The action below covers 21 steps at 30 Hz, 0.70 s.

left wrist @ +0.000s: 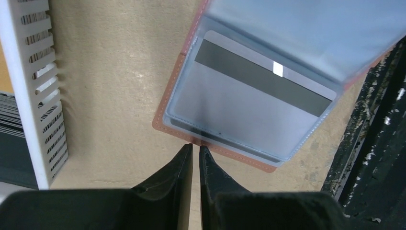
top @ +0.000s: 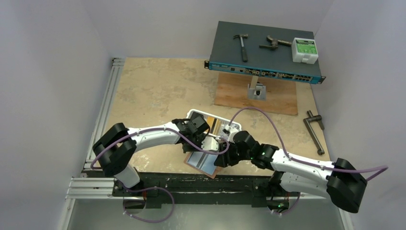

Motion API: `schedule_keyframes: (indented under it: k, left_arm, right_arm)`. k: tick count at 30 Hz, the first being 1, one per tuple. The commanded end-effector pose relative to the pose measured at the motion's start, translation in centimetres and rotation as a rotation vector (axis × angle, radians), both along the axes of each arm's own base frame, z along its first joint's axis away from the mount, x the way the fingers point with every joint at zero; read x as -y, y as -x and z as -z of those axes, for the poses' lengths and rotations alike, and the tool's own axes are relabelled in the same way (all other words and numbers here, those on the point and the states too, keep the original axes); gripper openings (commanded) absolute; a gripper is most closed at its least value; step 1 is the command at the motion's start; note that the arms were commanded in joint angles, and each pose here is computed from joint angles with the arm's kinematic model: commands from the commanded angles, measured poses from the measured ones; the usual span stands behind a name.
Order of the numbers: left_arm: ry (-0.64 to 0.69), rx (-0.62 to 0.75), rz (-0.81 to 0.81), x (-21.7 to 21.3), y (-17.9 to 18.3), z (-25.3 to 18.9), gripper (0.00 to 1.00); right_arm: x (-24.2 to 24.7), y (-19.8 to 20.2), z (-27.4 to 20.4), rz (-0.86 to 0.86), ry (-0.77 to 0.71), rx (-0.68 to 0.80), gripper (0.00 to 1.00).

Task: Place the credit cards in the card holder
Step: Pick up the card holder from the corner of the board.

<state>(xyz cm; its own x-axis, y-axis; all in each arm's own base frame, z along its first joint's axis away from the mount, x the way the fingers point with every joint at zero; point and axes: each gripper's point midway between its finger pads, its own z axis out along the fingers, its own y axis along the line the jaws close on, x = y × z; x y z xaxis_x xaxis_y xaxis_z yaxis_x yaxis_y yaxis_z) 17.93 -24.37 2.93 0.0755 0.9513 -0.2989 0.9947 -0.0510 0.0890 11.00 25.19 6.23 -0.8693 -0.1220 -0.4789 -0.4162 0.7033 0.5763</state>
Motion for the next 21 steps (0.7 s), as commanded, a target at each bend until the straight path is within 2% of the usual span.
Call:
schedule_keyframes:
  k: [1, 9, 15, 21]
  left_arm:
    - [0.040, 0.020, 0.025, 1.3, -0.4, -0.2, 0.09]
    - [0.019, 0.031, 0.026, 1.1, -0.6, 0.7, 0.09]
    - [0.022, 0.027, 0.009, 1.2, -0.6, 0.5, 0.09]
    - [0.042, 0.013, -0.028, 0.9, -0.9, -0.5, 0.09]
  right_arm:
    - [-1.1, 0.0, 1.3, -0.037, -0.035, 0.005, 0.42]
    - [-1.7, 0.2, 2.1, -0.067, -0.055, -0.002, 0.42]
    - [-1.4, 1.1, 1.7, -0.058, -0.139, -0.004, 0.37]
    - [-1.1, 2.4, 1.4, -0.032, -0.216, -0.069, 0.32]
